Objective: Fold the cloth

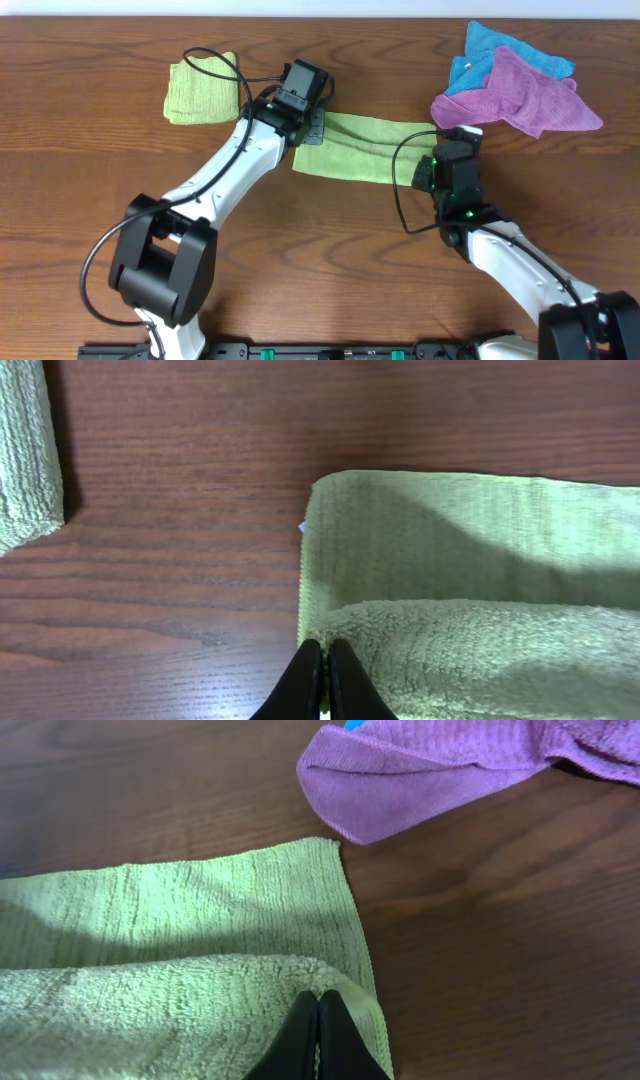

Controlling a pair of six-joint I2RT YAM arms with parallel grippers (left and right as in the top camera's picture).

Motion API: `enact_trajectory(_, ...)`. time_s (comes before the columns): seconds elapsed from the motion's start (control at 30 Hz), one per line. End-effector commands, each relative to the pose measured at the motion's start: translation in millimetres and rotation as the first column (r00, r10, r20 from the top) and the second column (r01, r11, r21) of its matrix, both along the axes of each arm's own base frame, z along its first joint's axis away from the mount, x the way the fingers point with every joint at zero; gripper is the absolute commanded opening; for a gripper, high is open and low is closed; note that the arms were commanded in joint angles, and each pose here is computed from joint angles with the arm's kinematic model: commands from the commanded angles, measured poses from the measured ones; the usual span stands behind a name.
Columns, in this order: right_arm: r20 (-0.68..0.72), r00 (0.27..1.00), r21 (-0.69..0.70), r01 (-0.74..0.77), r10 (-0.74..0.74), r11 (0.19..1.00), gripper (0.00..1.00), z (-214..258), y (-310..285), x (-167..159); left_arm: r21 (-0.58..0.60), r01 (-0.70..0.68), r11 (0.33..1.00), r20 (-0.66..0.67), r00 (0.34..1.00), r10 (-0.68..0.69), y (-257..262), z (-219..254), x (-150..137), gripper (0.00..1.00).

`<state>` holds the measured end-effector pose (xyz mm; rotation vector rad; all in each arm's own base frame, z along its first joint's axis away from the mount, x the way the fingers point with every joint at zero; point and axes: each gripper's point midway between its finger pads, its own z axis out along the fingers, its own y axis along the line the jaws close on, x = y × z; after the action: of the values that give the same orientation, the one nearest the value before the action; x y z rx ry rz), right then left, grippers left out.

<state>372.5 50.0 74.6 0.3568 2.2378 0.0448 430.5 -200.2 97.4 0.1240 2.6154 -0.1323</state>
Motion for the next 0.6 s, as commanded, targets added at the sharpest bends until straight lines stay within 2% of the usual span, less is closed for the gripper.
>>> enact_trajectory(0.0,-0.004,1.0,-0.031,-0.003,0.003,1.0,0.01,-3,-1,3,0.037,-0.006,0.999,-0.012,1.0,0.007,9,-12,7,0.06)
enact_trajectory(0.57,0.017,0.999,-0.056,0.05,-0.049,0.997,0.01,1,-15,6,0.022,0.0,1.0,0.021,1.0,0.0,3,-13,16,0.07)
